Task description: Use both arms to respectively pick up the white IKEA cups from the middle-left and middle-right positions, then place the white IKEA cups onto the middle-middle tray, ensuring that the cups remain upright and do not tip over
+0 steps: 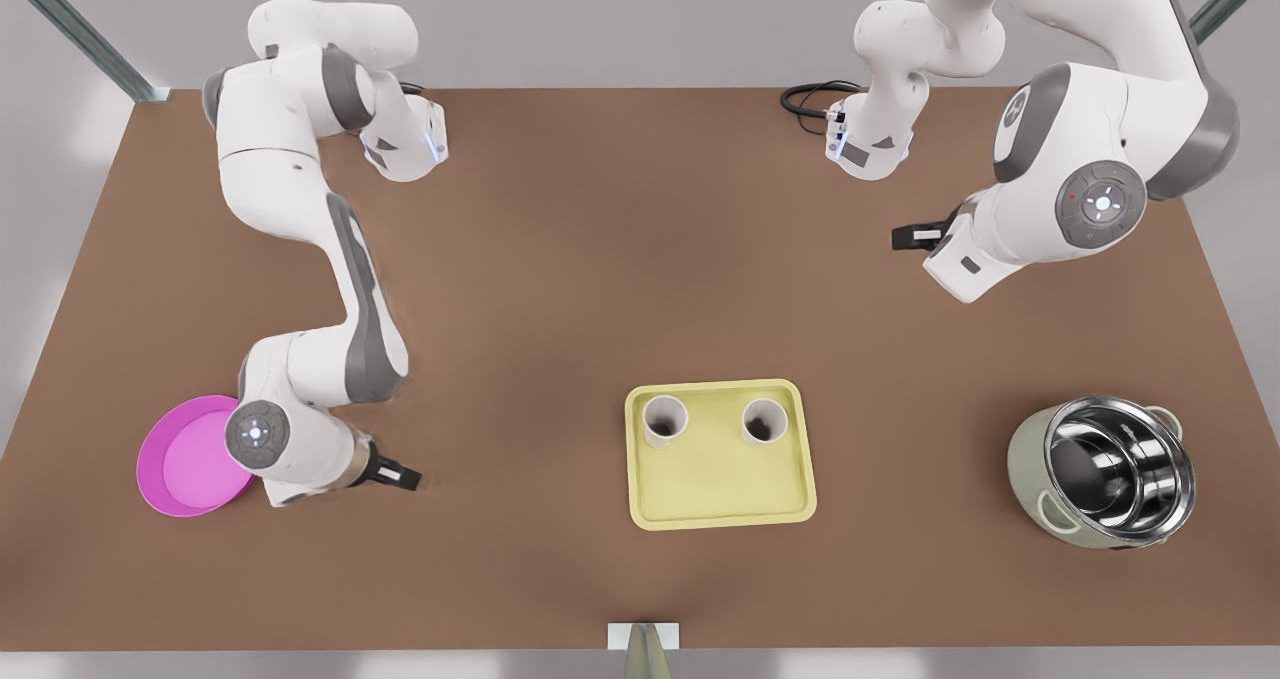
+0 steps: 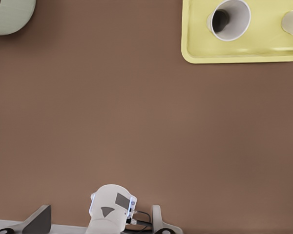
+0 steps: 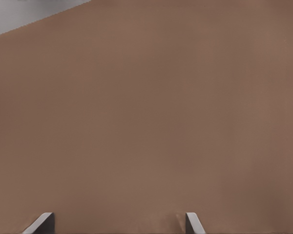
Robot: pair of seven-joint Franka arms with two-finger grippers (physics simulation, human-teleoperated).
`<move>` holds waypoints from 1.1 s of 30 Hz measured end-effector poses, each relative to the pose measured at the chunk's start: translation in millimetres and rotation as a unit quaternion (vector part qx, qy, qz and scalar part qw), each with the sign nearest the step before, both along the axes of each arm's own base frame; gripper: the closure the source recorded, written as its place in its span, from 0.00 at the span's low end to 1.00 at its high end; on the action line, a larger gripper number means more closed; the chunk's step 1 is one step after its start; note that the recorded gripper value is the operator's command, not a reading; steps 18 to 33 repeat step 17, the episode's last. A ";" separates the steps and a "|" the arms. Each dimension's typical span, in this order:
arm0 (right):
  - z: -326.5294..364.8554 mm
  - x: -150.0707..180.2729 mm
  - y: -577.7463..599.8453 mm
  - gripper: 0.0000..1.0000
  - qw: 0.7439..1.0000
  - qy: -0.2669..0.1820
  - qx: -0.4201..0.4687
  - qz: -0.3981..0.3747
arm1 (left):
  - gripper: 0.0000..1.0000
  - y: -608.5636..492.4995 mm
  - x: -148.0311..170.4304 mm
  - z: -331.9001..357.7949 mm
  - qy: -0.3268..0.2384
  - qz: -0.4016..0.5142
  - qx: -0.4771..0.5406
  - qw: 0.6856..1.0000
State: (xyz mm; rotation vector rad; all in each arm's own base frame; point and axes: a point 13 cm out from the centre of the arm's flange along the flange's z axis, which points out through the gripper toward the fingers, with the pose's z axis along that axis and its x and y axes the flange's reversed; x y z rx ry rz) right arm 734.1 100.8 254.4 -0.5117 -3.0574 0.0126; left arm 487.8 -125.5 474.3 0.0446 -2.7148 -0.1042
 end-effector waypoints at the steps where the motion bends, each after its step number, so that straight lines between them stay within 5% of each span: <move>1: 52.0 -16.2 -31.4 0.00 1.000 -0.008 -0.018 0.007 | 0.00 -0.2 -0.1 -0.3 0.001 0.000 0.000 1.000; 5: 196.1 -98.5 -99.8 0.00 0.997 -0.033 -0.051 0.038 | 0.00 -1.5 -0.7 -0.8 0.002 -0.002 0.001 1.000; 9: 228.1 -144.8 -128.5 0.00 0.996 -0.017 -0.056 0.069 | 0.00 -1.5 -0.8 -1.3 0.003 -0.002 0.001 1.000; 17: 242.5 -165.2 -131.5 0.00 0.989 0.000 -0.054 0.140 | 0.00 -1.4 -1.9 -1.3 0.005 -0.002 0.001 1.000; 33: 242.5 -165.2 -131.5 0.00 0.989 0.000 -0.054 0.140 | 0.00 -1.4 -1.9 -1.3 0.005 -0.002 0.001 1.000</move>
